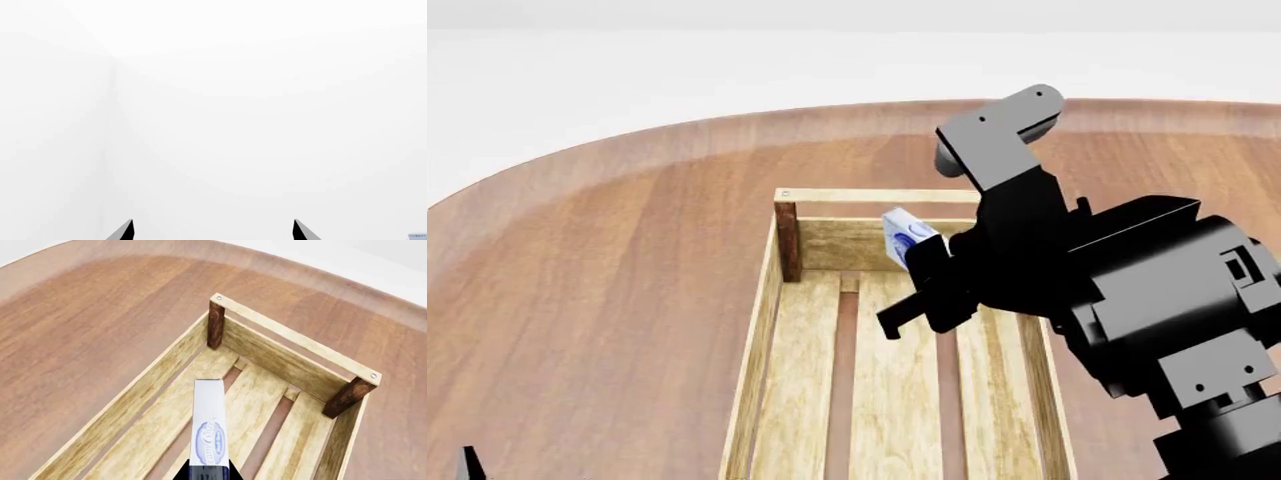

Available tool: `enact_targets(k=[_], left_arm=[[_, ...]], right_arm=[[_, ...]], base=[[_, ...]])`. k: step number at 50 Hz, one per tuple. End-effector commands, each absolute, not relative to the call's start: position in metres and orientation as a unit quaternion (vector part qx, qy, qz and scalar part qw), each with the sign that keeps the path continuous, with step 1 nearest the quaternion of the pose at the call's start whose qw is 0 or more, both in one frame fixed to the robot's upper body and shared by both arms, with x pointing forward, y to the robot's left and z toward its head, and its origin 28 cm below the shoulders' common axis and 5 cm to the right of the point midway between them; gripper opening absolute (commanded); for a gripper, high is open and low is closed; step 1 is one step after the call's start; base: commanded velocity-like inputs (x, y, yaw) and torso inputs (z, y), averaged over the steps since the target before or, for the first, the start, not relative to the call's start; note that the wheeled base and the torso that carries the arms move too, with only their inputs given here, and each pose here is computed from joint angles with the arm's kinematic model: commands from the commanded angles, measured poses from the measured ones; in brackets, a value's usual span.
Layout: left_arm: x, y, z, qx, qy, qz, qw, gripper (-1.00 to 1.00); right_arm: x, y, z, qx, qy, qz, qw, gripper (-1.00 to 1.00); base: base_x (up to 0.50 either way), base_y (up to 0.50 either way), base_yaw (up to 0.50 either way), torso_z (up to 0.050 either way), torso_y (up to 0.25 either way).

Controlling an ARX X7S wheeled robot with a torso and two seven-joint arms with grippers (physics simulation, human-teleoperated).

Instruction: Pick up the cream cheese and put it in the tray.

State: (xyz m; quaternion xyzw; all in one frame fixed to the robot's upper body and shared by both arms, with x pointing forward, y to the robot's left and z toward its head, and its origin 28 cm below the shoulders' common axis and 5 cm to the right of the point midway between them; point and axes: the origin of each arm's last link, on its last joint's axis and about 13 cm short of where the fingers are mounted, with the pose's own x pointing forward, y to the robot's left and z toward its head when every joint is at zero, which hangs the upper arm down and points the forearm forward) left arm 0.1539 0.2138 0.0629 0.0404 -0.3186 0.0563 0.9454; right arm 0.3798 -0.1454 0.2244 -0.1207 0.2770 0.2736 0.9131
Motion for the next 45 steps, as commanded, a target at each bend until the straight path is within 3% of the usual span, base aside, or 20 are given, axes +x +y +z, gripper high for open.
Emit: enact_targets(k=[1, 45], left_arm=[[0.1538, 0.2134, 0.0631, 0.042, -0.319, 0.058, 0.945, 1.00], [0.1532, 0.2141, 0.0643, 0.039, -0.319, 0.059, 0.945, 1.00]], right_arm=[[0.3810, -0.1446, 0.2278, -0.127, 0.268, 0.274, 0.915, -1.00], [0.3813, -0.1372, 0.2220, -0.148, 0.274, 0.280, 0.908, -1.00]], base=[[0.00, 0.00, 0.00, 0.000, -0.119], [0.00, 0.00, 0.00, 0.000, -0.100]])
